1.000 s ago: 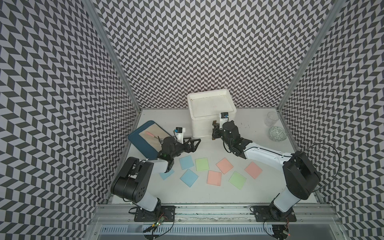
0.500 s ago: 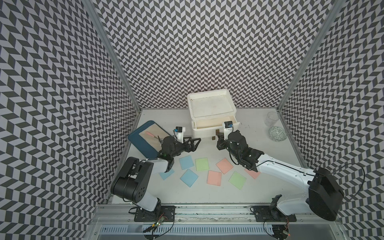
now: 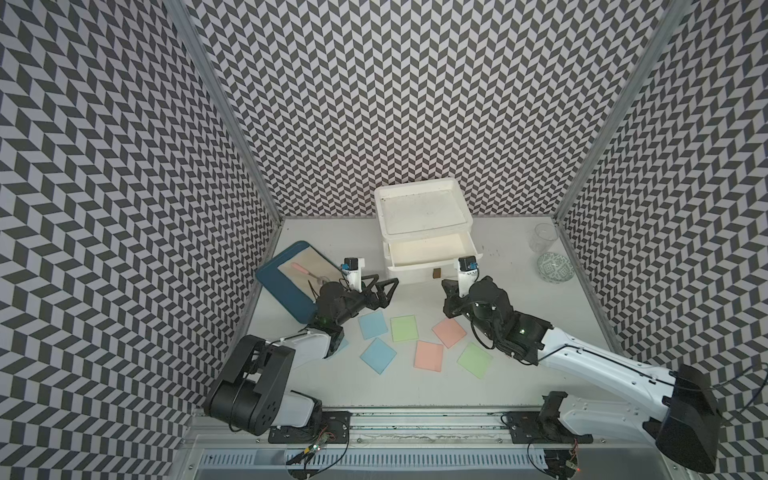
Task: Please put the sticky notes in the drawer by color
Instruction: Open the drawer in the storage box.
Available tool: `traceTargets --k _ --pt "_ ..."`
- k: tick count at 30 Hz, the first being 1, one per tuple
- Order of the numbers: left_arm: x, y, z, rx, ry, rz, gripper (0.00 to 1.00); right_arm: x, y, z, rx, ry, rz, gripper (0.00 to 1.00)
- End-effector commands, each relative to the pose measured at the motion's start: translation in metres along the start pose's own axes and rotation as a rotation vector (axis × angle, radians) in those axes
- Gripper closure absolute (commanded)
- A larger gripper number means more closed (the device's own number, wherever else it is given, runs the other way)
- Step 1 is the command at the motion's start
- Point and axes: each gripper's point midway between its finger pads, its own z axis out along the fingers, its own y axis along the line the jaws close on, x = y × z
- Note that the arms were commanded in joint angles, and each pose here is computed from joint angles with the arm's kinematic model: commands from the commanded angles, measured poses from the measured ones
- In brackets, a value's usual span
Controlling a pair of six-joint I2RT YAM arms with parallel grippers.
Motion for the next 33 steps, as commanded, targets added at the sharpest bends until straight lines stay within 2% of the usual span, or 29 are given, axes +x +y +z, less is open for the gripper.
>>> traceTargets --k 1,5,10,15,18,20,21,25,29,33 --pt "-0.024 -0.008 -0.012 -0.014 -0.116 0.057 0.01 0.004 -0.003 -0.006 0.014 0.001 0.013 0.96" --pt "-0.033 -0.013 -0.025 -0.034 -0.173 0.080 0.01 -0.003 -0.005 -0.011 0.021 -0.028 0.016 0.90" --pt "-0.037 -0.014 -0.035 -0.064 -0.211 0.094 0.00 -0.011 -0.031 -0.020 0.105 -0.079 0.045 0.68" --pt "-0.038 -0.019 -0.033 -0.053 -0.206 0.112 0.00 0.022 -0.099 -0.028 0.167 0.015 0.254 0.48" --pt "-0.041 -0.016 -0.032 -0.079 -0.200 0.128 0.00 0.050 -0.144 -0.038 0.299 0.054 0.367 0.31" --pt "-0.041 -0.017 -0.035 -0.084 -0.214 0.129 0.00 0.068 -0.167 -0.046 0.418 0.086 0.420 0.07" --pt "-0.042 -0.017 -0.037 -0.085 -0.219 0.128 0.00 0.075 -0.173 -0.049 0.454 0.104 0.442 0.00" --pt "-0.042 -0.018 -0.040 -0.095 -0.229 0.133 0.01 0.116 -0.175 -0.048 0.487 0.223 0.560 0.01" --pt "-0.042 -0.018 -0.041 -0.100 -0.232 0.136 0.01 0.158 -0.172 -0.050 0.517 0.359 0.734 0.00" --pt "-0.044 -0.021 -0.044 -0.107 -0.243 0.148 0.00 0.177 -0.178 -0.063 0.597 0.420 0.769 0.00"
